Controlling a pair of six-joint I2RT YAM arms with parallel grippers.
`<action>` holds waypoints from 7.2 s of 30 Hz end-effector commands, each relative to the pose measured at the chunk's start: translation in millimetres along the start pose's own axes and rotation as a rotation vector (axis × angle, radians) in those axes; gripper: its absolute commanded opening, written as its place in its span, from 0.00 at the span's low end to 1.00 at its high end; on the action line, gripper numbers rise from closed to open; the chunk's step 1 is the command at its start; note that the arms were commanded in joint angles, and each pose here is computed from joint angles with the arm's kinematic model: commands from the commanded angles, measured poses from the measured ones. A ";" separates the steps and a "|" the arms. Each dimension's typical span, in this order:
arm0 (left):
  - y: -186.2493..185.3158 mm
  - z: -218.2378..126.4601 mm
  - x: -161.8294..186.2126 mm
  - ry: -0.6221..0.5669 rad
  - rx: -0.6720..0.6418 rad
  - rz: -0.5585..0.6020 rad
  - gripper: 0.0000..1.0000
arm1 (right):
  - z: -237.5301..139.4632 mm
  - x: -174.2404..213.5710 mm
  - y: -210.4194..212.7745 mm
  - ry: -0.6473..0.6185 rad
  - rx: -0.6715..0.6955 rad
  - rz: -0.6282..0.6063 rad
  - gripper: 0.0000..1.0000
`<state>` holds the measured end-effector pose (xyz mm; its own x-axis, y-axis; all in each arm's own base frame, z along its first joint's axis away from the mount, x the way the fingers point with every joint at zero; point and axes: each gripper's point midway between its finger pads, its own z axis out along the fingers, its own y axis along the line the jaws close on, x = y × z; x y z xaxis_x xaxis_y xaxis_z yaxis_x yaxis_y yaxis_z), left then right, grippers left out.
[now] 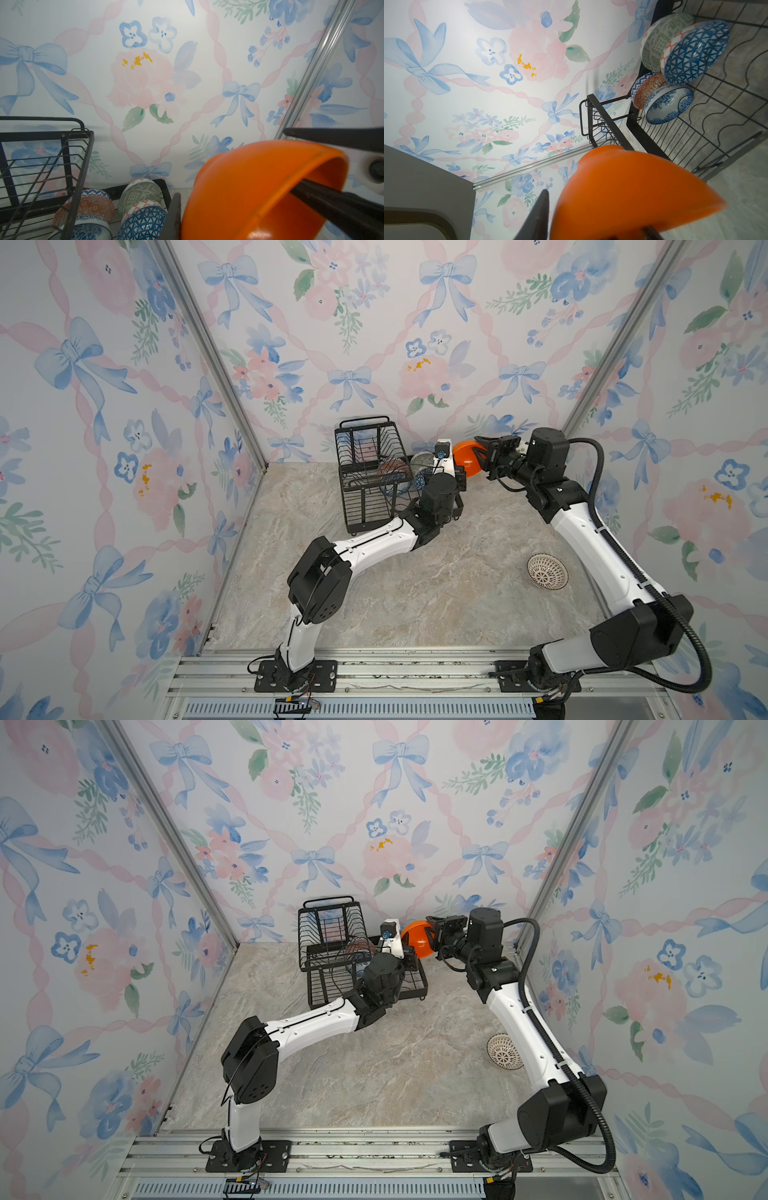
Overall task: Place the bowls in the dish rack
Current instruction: 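Carry the orange bowl toward the rack with the right gripper while the left draws back, then lower the orange bowl into a rack slot beside the blue-floral bowl with the right gripper, then open the right gripper to release the orange bowl in the rack, then move the right gripper to the white bowl while the left holds near the rack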
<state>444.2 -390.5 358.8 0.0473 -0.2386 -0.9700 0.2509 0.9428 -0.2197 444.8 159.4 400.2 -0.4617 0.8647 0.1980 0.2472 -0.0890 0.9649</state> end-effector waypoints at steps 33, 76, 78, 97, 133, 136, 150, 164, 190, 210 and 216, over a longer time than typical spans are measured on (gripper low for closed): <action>58.6 -76.8 -30.4 0.189 -0.084 0.062 0.98 | 37.3 -9.3 15.9 0.051 -0.199 -0.236 0.00; 186.5 -127.6 53.3 0.537 -0.029 -0.171 0.98 | 190.5 55.8 -197.0 0.183 0.068 -0.266 0.00; 185.1 -126.4 55.7 0.544 -0.023 -0.171 0.98 | 195.4 60.2 -197.7 0.190 0.065 -0.263 0.00; 186.6 -118.8 67.6 0.583 -0.005 -0.168 0.98 | 236.7 79.7 -216.0 0.216 0.050 -0.201 0.00; 194.7 -127.2 74.9 0.601 -0.017 -0.195 0.98 | 218.5 90.1 -277.0 0.183 0.114 -0.112 0.00; 195.0 -129.3 75.2 0.602 -0.017 -0.201 0.98 | 216.8 92.3 -280.3 0.184 0.120 -0.100 0.00; 197.0 -136.3 74.1 0.598 -0.021 -0.217 0.98 | 207.1 99.3 -288.7 0.156 0.165 -0.035 0.15; 197.5 -139.6 70.2 0.587 -0.017 -0.214 0.98 | 198.3 92.7 -281.0 0.125 0.174 -0.035 0.31; 190.0 -131.2 87.4 0.627 -0.001 -0.193 0.98 | 135.4 50.5 -223.1 0.155 0.274 -0.346 0.66; 43.0 -76.5 109.3 0.721 0.365 -0.153 0.98 | -10.4 -6.0 -243.2 0.195 0.663 -0.863 0.97; 17.2 -57.7 120.0 0.734 0.457 -0.186 0.98 | -29.1 -34.8 -238.8 0.128 0.747 -0.828 0.97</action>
<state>400.2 -370.3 225.0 -0.6398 -0.0451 -0.7672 0.4922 0.7426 -0.4541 386.3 157.4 169.3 -0.7870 0.4658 -0.4044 0.2084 0.8178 0.5364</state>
